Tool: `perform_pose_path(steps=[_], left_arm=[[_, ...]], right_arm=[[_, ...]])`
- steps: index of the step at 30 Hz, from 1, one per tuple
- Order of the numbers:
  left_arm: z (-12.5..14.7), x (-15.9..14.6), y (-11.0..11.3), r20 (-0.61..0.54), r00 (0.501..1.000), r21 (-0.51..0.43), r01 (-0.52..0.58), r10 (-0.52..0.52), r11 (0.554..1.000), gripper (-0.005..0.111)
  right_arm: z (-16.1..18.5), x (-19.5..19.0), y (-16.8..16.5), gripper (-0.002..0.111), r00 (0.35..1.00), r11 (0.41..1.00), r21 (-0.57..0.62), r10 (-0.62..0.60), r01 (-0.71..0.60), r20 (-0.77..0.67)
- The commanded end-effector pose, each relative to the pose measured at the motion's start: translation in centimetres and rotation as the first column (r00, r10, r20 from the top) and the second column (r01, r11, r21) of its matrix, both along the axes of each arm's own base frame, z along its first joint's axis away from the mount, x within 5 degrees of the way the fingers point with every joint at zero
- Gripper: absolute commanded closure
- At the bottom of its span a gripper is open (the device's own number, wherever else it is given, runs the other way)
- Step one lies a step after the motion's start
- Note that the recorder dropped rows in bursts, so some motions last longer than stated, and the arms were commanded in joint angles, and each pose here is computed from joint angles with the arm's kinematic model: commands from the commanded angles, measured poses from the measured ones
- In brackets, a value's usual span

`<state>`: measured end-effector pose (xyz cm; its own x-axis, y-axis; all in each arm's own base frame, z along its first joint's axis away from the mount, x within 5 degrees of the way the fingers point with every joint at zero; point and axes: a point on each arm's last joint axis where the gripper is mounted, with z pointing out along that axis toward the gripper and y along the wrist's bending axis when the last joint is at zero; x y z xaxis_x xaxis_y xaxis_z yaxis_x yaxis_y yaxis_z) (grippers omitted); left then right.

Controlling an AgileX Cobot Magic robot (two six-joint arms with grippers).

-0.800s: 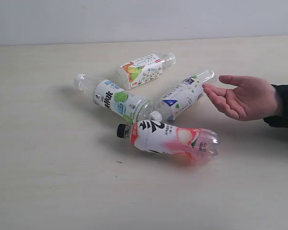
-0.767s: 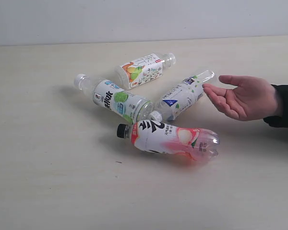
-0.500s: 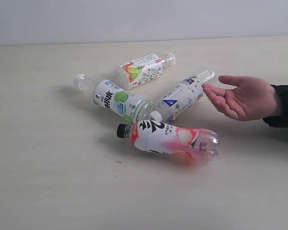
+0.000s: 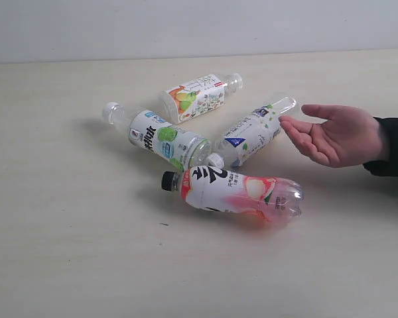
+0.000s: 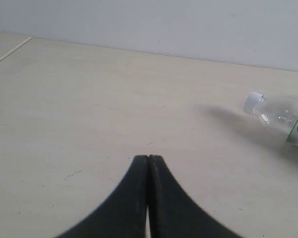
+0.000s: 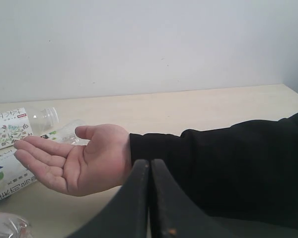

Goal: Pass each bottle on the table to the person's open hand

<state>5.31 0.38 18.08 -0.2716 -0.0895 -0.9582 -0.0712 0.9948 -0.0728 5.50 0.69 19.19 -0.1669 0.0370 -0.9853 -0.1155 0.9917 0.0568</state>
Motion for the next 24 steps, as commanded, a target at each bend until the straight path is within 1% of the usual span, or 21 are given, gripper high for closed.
perform_pose_path(steps=[1,3,5,7,10,12,14,16,17,18,20,22,23,24], left_arm=[[0.6,0.1,0.1,0.077,0.997,0.058,0.001,-0.006,0.998,0.107],[1.4,0.3,-0.1,0.167,0.986,0.019,0.007,-0.010,1.000,0.107],[2.4,0.3,-0.2,0.270,0.963,-0.082,0.018,0.005,0.996,0.107],[3.0,0.3,-0.2,0.337,0.941,-0.172,0.035,0.025,0.984,0.107],[3.9,0.2,-0.3,0.433,0.901,-0.227,0.070,0.036,0.971,0.107],[4.4,0.1,-0.3,0.482,0.875,-0.287,0.102,0.051,0.952,0.107],[4.9,0.0,-0.4,0.519,0.852,-0.371,0.145,0.076,0.917,0.107],[5.3,-0.1,-0.4,0.554,0.828,-0.403,0.177,0.085,0.898,0.107],[5.7,-0.3,-0.4,0.595,0.799,-0.402,0.205,0.084,0.893,0.107],[6.3,-0.5,-0.5,0.649,0.757,-0.395,0.241,0.083,0.887,0.107],[7.5,-1.2,-0.6,0.754,0.652,-0.375,0.326,0.081,0.868,0.107],[8.3,-1.8,-0.7,0.815,0.573,-0.379,0.406,0.091,0.832,0.107],[9.0,-2.0,-0.7,0.827,0.553,-0.394,0.441,0.102,0.806,0.107],[9.6,-2.1,-0.7,0.824,0.555,-0.417,0.460,0.112,0.784,0.107]], right_arm=[[-0.1,0.0,0.0,0.108,1.000,1.000,-0.003,-0.003,0.003,0.006],[-0.1,0.0,0.0,0.108,1.000,1.000,-0.003,-0.003,0.003,0.006],[-0.1,0.0,0.0,0.108,1.000,1.000,-0.003,-0.003,0.003,0.006],[-0.1,0.0,0.0,0.108,1.000,1.000,-0.003,-0.003,0.003,0.006],[-0.1,0.0,0.0,0.108,1.000,1.000,-0.003,-0.003,0.003,0.006],[-0.1,0.0,0.0,0.108,1.000,1.000,-0.003,-0.003,0.003,0.006],[-0.1,0.0,0.0,0.108,1.000,1.000,-0.003,-0.003,0.003,0.006],[-0.1,0.0,0.0,0.108,1.000,1.000,-0.003,-0.003,0.003,0.006],[-0.1,0.0,0.0,0.108,1.000,1.000,-0.003,-0.003,0.003,0.006],[-0.1,0.0,0.0,0.108,1.000,1.000,-0.003,-0.003,0.003,0.006],[-0.1,0.0,0.0,0.108,1.000,1.000,-0.003,-0.003,0.003,0.006],[-0.1,0.0,0.0,0.108,1.000,1.000,-0.003,-0.003,0.003,0.006],[-0.1,0.0,0.0,0.108,1.000,1.000,-0.003,-0.003,0.003,0.006],[-0.1,0.0,0.0,0.108,1.000,1.000,-0.003,-0.003,0.003,0.006]])
